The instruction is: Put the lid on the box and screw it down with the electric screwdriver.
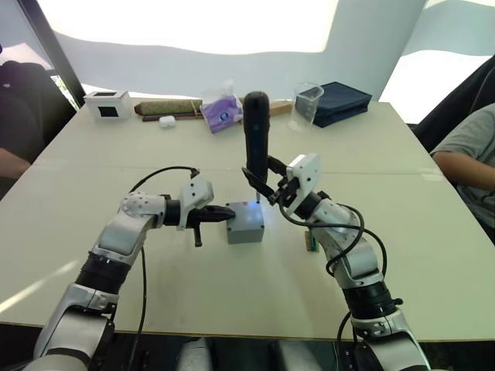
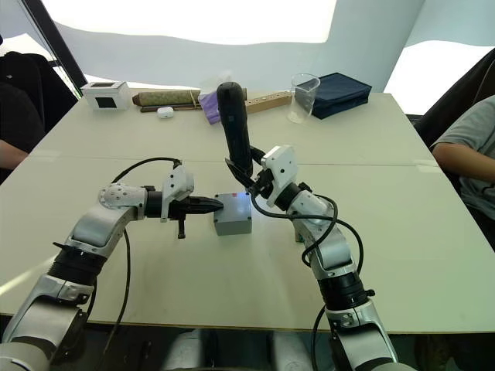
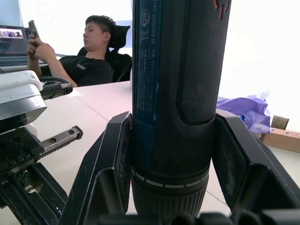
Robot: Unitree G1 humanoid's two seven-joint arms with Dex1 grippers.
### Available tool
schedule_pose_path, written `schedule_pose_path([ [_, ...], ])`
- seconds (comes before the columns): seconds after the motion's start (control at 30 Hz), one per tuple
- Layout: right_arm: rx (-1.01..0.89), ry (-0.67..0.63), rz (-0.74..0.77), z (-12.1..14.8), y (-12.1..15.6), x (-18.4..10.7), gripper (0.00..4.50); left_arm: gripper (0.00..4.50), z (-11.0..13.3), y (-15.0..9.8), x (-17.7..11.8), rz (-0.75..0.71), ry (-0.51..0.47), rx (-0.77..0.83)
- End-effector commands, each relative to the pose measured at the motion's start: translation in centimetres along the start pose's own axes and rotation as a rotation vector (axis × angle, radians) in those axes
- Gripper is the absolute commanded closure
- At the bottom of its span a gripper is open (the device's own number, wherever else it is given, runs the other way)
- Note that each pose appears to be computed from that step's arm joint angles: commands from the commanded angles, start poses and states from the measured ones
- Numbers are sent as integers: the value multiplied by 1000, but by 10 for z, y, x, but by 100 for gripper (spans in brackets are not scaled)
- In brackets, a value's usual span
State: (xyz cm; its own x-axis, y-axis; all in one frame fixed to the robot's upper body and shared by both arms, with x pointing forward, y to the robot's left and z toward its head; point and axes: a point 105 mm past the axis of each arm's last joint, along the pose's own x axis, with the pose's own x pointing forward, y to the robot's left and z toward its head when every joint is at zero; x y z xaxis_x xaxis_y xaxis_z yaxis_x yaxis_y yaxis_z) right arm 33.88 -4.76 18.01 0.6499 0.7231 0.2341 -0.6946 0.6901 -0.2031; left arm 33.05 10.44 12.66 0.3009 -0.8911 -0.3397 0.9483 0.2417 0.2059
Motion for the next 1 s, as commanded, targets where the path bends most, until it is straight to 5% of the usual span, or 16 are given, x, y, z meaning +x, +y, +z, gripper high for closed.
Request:
schedule_pose_path([
  [0.03,80,202,-18,-53,3,-16,263,450,-10,-5,4,-18,36,-17],
  [0.57,62,86,-54,-27,-7,-10,263,450,-9,-5,3,-22,33,-15],
  [0.7,38,-98,-37,34,-8,5,263,450,-6,-5,3,-23,23,-8],
  [1.0,75,-225,-23,119,-19,-2,263,450,21,-4,3,-16,-48,44],
])
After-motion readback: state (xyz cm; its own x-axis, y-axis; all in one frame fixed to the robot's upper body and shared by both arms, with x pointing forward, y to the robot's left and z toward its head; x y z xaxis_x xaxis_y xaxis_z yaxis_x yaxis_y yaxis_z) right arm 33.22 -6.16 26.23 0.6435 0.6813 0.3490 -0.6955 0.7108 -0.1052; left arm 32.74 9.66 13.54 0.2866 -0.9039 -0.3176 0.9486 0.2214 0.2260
